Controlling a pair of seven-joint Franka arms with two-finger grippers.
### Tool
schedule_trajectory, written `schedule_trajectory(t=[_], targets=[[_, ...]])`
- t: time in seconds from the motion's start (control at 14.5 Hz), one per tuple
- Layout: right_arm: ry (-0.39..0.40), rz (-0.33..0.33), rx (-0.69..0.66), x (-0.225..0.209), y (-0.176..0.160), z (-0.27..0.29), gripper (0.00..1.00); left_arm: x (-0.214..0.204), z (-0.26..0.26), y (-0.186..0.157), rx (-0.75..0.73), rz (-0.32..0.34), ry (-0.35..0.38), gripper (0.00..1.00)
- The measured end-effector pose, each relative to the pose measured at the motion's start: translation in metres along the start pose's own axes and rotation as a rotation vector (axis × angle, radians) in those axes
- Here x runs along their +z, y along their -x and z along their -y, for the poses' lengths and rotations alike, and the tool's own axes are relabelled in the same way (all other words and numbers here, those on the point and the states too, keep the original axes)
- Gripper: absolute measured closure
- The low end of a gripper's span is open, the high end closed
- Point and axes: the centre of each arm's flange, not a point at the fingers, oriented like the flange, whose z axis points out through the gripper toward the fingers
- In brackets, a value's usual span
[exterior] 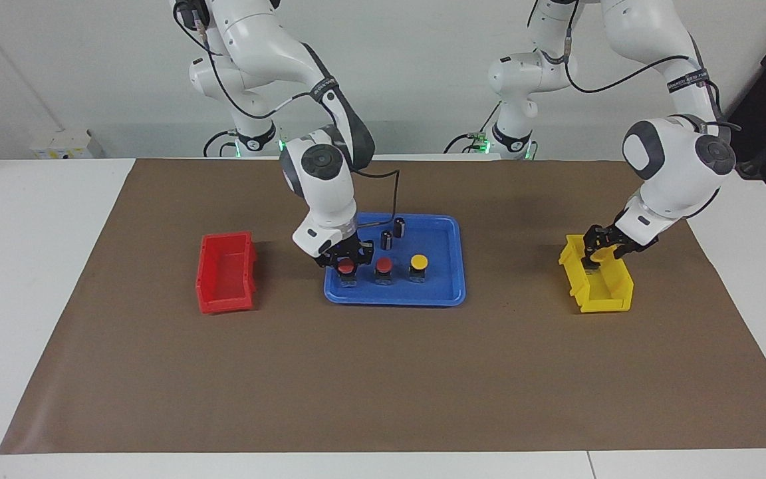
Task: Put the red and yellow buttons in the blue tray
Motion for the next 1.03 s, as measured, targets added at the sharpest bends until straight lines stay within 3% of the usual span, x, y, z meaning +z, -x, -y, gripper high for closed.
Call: schedule_trajectory(t=[0.14,0.21,0.34,0.55,0.76,1.03], targets=[[0.001,0.002,-0.001,0.001,0.001,0.000,0.59,0.000,0.000,0.002,-0.019,-0.019,-0.004,0.26],[0.000,0.000,0.001,0.000,0.000,0.000,0.52,0.001,0.000,0.004,-0.028,-0.026,-0.005,0.26],[-0.003,-0.013,0.013,-0.011,-0.006,-0.005,0.32,0.002,-0.001,0.008,-0.039,-0.030,-0.006,0.26],[0.008,-0.007,0.083,-0.073,-0.029,-0.043,0.01,0.006,-0.003,0.013,-0.044,-0.043,-0.009,0.26],[0.022,0.005,0.155,-0.145,-0.039,-0.115,0.00,0.013,-0.004,0.017,-0.047,-0.062,-0.013,0.26],[0.033,0.021,0.181,-0.216,-0.018,-0.194,0.00,0.014,-0.004,0.017,-0.049,-0.079,-0.016,0.28]])
